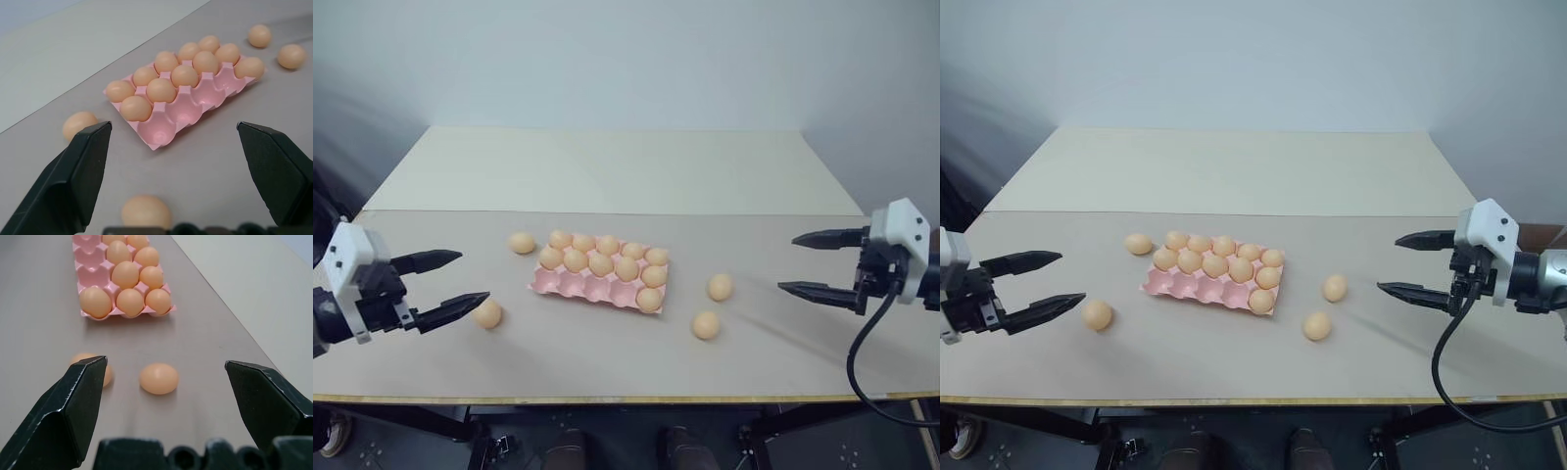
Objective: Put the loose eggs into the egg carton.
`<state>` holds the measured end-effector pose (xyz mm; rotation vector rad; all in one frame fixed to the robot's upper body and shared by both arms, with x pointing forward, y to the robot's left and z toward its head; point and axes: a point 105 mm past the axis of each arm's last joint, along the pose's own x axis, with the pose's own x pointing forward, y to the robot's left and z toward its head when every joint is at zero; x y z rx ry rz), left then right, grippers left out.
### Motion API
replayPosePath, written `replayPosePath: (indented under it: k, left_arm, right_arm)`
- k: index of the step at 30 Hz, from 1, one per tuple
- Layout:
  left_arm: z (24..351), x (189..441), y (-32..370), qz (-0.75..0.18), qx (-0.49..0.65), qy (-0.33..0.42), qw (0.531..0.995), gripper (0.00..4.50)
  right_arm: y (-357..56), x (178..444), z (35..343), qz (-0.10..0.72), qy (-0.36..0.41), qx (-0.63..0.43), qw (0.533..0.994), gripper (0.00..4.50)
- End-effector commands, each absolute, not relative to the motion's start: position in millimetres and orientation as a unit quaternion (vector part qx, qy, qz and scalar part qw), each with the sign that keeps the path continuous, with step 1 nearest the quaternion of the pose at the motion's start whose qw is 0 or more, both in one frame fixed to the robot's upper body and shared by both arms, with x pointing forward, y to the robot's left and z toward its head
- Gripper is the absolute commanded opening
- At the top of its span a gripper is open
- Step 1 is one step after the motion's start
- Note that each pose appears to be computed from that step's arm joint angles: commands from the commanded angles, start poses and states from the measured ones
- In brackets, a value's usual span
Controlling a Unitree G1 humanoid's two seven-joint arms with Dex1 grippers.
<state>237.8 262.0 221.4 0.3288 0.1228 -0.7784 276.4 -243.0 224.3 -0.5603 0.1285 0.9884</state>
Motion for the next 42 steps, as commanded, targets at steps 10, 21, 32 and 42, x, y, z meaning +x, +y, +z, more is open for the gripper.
replayPosePath:
  k: [10, 21, 32, 42]
  left_arm:
    - [228.5, 250.8, 248.8, -0.413, 0.164, 0.04, 0.895, 4.47]
    - [231.7, 247.3, 250.1, -0.414, 0.173, 0.037, 0.893, 4.47]
    - [228.4, 246.0, 246.0, -0.424, 0.17, 0.041, 0.889, 4.47]
    - [230.2, 242.4, 247.5, -0.421, 0.174, 0.043, 0.889, 4.5]
  right_arm:
    - [-224.7, 330.0, 176.8, 0.463, 0.096, -0.393, 0.789, 4.5]
    - [-202.5, 314.0, 182.2, 0.539, 0.065, -0.384, 0.747, 4.5]
    - [-157.0, 303.4, 140.3, 0.587, 0.073, -0.409, 0.694, 4.5]
    - [-141.1, 305.1, 130.9, 0.591, 0.059, -0.433, 0.678, 2.49]
